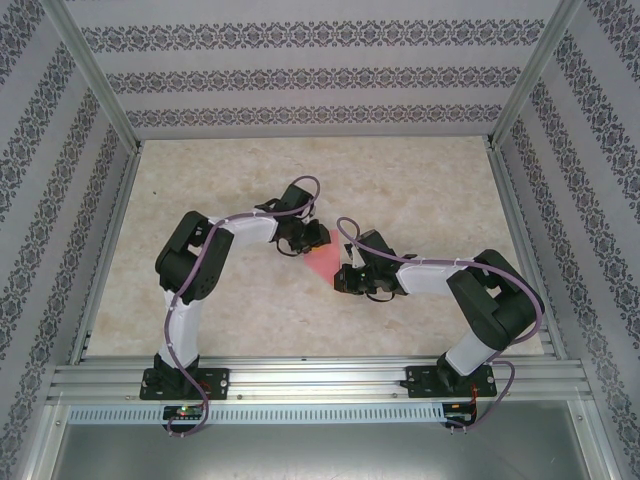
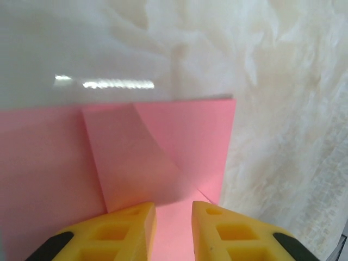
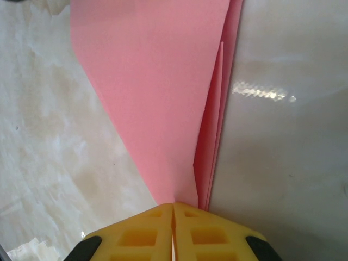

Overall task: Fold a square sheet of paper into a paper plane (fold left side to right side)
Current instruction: Fourth fold the wing at the center of the table.

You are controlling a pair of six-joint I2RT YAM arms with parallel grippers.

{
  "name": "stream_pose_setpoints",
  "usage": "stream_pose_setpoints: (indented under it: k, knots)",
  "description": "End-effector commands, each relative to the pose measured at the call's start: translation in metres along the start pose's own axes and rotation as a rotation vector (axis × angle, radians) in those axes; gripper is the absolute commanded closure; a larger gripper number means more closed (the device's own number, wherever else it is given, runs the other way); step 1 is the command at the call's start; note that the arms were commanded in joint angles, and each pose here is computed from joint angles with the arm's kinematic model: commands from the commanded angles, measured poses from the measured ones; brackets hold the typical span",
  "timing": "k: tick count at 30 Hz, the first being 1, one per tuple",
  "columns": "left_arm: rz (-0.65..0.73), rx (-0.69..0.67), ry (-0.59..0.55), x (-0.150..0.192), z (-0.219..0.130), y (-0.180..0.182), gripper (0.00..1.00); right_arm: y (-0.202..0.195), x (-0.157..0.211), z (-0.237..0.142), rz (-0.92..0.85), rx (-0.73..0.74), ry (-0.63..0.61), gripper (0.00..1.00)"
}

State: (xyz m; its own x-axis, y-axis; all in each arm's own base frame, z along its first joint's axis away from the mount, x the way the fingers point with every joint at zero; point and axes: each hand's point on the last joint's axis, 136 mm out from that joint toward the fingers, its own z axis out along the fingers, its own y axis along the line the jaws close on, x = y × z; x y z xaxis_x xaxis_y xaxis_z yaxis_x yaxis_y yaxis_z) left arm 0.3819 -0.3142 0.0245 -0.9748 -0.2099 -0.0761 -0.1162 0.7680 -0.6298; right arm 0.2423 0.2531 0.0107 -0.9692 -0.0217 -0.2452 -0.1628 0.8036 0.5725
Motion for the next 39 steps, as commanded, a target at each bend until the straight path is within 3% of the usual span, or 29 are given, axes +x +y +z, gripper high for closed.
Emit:
stream_pose_setpoints:
  k: [1,10,17,20,24,31,39]
  knots:
    - [-0.027,-0.124,-0.101,-0.042,-0.003,0.048,0.73,-0.043,0.055,0.003,0.086,0.147,0.174,0.91]
    - [-0.030,-0.107,-0.107,-0.074,-0.006,0.052,0.72,-0.042,0.054,0.003,0.080,0.142,0.173,0.91]
    - [0.064,-0.101,-0.180,-0.084,-0.053,0.027,0.70,-0.040,0.050,0.003,0.079,0.132,0.167,0.91]
    - [0.089,-0.066,-0.194,-0.080,-0.070,0.016,0.70,-0.039,0.050,0.003,0.079,0.128,0.166,0.91]
    - [0.134,0.051,-0.178,-0.049,-0.078,-0.011,0.69,-0.040,0.048,0.003,0.081,0.129,0.164,0.91]
    - [0.188,0.191,-0.031,0.019,-0.044,-0.047,0.70,-0.041,0.047,0.005,0.079,0.135,0.172,0.91]
    - [0.179,0.131,-0.006,0.017,-0.007,-0.037,0.71,-0.041,0.046,0.004,0.080,0.139,0.168,0.91]
